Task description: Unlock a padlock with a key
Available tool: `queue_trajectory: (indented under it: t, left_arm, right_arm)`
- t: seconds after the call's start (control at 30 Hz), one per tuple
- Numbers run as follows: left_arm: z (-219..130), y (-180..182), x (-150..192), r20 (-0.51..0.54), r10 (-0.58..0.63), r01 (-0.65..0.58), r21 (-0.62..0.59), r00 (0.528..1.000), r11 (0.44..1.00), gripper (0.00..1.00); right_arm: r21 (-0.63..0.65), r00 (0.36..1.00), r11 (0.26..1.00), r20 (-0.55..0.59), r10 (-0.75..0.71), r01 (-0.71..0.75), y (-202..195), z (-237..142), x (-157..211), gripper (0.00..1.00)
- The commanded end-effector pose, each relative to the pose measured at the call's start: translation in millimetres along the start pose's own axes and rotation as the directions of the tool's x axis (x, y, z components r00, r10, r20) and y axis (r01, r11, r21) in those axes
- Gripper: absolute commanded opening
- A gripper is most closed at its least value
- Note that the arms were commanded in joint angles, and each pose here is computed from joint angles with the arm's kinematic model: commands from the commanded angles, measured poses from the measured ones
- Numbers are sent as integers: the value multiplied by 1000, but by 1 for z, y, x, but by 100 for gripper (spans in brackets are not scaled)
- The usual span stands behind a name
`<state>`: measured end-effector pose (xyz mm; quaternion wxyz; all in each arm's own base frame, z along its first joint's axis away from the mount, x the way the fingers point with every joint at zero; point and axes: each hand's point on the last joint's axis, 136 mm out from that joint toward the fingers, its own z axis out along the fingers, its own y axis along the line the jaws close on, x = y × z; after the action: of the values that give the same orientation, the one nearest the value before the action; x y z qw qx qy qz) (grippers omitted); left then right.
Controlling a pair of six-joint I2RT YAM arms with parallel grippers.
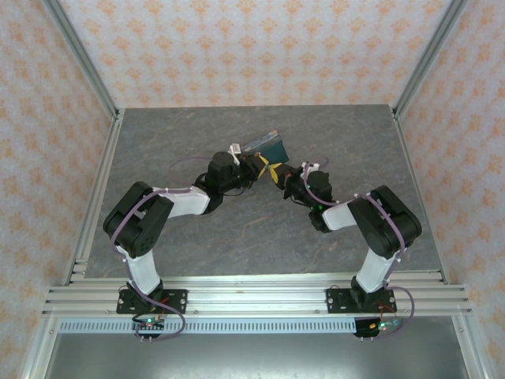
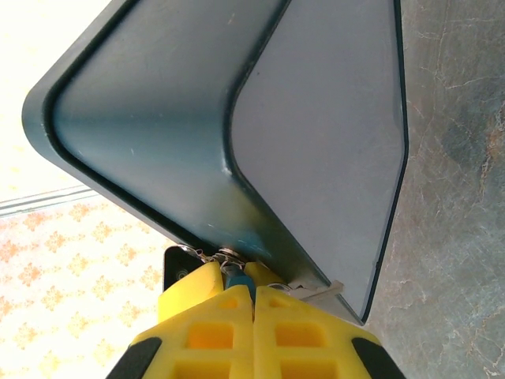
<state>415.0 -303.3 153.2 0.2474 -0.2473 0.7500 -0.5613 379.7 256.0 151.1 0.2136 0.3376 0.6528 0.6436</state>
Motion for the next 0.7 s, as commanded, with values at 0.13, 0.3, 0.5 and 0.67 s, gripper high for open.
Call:
queue_trajectory:
  t: [0.13, 0.3, 0.5, 0.67]
  left_arm:
    - [4, -20, 88, -306, 85, -61, 85, 948, 995, 0]
    - [7, 7, 83, -275, 67, -66, 16, 959, 998, 0]
    - [8, 41, 74, -234, 32, -43, -42, 972, 998, 0]
    - [7, 53, 70, -221, 27, -42, -64, 975, 997, 0]
  right_arm:
    - [-156, 976, 986, -201, -89, 57, 54, 12, 55, 0]
    - [-70, 980, 995, -178, -88, 77, 28, 8, 47, 5]
    - [-26, 989, 996, -124, -82, 80, 10, -11, 26, 33]
    - [10, 989, 995, -114, -97, 99, 4, -27, 21, 54]
